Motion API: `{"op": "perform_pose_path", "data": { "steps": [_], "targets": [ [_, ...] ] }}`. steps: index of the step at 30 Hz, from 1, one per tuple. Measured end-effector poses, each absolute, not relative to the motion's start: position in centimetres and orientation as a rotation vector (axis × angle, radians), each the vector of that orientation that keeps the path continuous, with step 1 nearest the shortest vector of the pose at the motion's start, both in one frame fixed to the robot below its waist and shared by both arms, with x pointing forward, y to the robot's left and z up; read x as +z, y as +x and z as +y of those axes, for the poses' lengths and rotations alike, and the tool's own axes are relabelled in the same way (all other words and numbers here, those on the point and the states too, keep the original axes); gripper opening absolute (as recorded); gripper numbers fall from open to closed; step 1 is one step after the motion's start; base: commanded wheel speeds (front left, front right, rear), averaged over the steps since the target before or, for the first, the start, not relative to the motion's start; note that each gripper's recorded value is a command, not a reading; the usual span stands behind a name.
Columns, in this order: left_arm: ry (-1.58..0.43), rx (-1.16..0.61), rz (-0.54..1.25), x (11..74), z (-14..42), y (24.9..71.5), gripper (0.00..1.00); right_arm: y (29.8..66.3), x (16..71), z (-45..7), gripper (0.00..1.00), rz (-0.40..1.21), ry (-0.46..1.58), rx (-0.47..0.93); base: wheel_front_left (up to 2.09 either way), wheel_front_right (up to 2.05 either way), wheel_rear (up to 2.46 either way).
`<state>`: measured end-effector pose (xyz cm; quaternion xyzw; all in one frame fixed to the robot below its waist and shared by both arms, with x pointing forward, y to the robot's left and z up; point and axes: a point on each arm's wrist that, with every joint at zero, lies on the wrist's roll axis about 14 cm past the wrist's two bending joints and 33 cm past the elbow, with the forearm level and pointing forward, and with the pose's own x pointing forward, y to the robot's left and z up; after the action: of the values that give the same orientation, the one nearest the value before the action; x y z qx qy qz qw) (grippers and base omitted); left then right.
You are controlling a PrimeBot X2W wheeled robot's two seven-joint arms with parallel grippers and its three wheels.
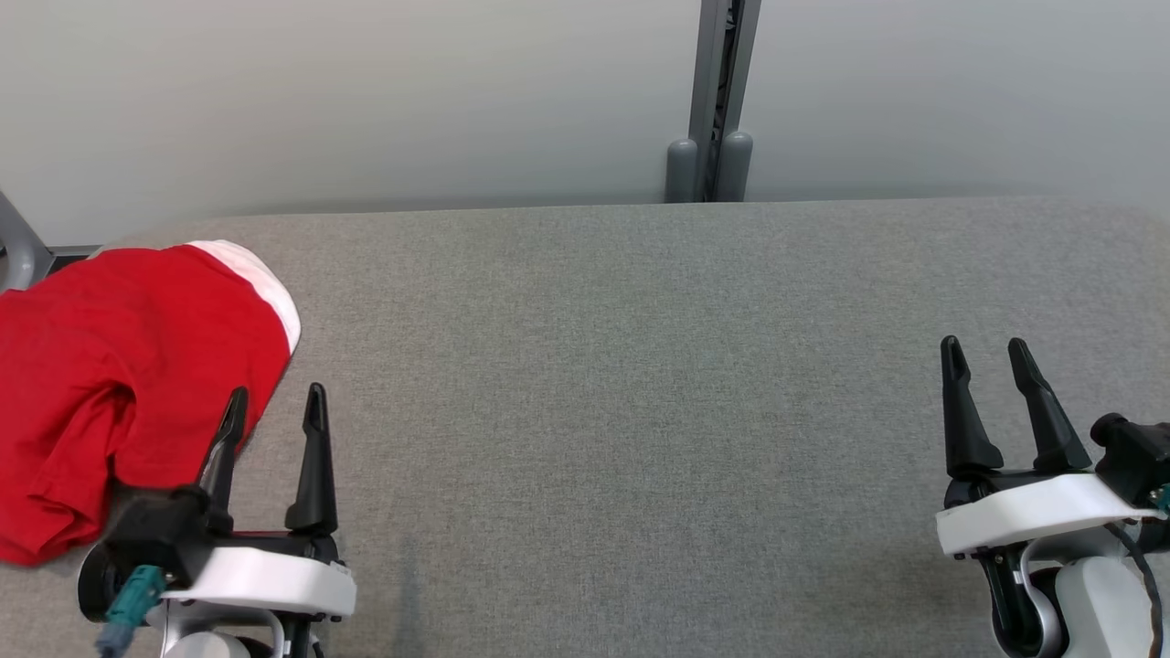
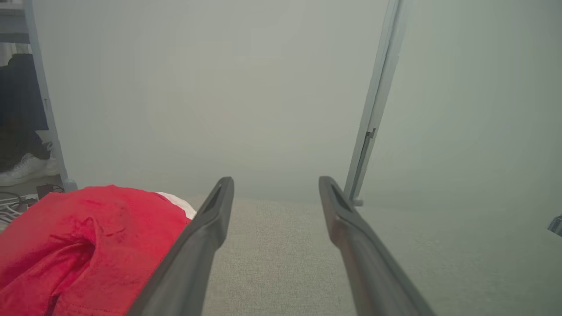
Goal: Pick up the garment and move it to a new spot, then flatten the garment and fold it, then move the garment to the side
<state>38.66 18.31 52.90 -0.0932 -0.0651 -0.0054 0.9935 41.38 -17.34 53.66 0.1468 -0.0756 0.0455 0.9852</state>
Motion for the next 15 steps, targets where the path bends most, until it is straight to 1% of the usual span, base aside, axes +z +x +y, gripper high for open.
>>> {"op": "perform_pose_path", "data": {
  "steps": [5,9,15],
  "targets": [
    [-0.102,-0.036,-0.133,52.7,17.3,38.3,1.0,41.1,53.6,-17.6,1.0,-0.153,0.241,0.083,0.0,0.0,0.0],
    [-0.073,-0.056,-0.142,52.7,16.5,38.3,1.0,40.7,53.0,-17.5,1.0,-0.136,0.189,0.085,0.0,0.0,0.0],
    [-0.06,-0.024,-0.107,51.5,17.1,38.2,1.0,40.6,52.0,-17.3,1.0,-0.105,0.155,0.089,0.0,0.0,0.0]
  ]
}}
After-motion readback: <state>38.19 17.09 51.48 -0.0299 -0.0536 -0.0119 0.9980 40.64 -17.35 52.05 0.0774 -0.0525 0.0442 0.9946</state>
